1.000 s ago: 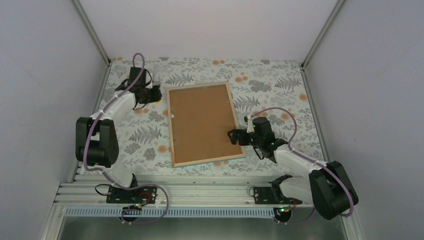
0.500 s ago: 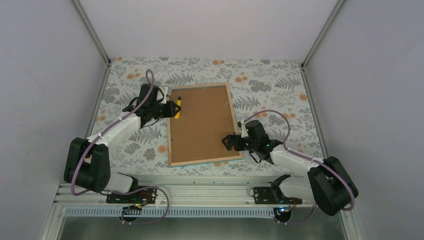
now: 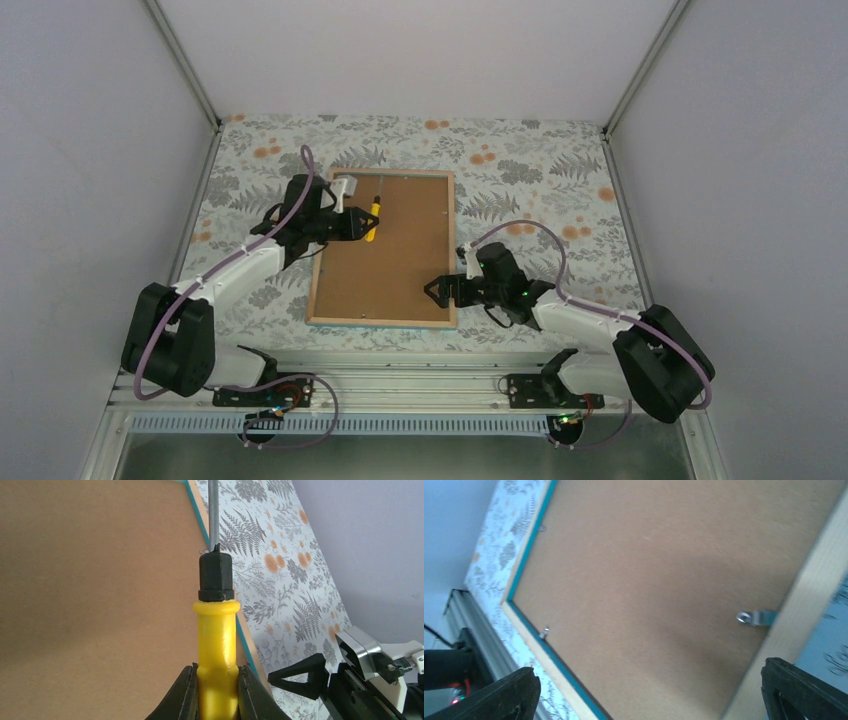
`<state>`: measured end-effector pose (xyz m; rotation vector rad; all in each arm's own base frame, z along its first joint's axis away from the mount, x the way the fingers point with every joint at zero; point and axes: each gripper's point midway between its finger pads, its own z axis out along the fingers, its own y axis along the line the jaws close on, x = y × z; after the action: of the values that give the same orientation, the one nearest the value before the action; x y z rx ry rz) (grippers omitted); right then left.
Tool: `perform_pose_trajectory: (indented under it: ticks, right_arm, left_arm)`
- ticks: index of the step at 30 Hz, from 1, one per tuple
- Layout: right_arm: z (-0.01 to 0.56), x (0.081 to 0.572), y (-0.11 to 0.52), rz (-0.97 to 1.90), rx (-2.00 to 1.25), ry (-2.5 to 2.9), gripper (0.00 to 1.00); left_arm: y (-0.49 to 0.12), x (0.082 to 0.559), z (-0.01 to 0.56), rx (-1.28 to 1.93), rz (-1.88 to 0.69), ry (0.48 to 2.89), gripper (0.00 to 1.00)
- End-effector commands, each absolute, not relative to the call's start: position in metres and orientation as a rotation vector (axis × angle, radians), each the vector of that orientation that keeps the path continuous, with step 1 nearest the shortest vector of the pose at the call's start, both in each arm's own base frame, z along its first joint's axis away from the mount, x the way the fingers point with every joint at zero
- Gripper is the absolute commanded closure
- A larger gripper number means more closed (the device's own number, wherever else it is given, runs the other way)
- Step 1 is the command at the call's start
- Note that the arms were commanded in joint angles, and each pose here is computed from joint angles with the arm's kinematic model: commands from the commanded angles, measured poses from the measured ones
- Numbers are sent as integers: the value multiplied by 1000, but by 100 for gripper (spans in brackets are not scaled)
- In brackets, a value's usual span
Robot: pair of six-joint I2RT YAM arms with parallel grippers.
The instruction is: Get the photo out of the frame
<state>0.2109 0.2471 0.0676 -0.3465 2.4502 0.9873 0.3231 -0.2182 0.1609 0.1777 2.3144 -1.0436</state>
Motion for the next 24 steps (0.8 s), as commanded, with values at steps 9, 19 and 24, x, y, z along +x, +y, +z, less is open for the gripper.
perform_pose_trajectory:
  ticks: [9, 19, 24]
  right_arm:
    - [182, 216, 274, 1278, -525, 2006, 2]
    - [245, 223, 270, 1529, -546, 1776, 18]
    - [263, 230, 270, 1555, -534, 1704, 24]
  left_arm:
    - [-257, 295, 192, 325, -1283, 2187, 98]
    - [-304, 257, 228, 520, -1446, 2068, 98]
    - [-323, 240, 235, 602, -1487, 2036, 98]
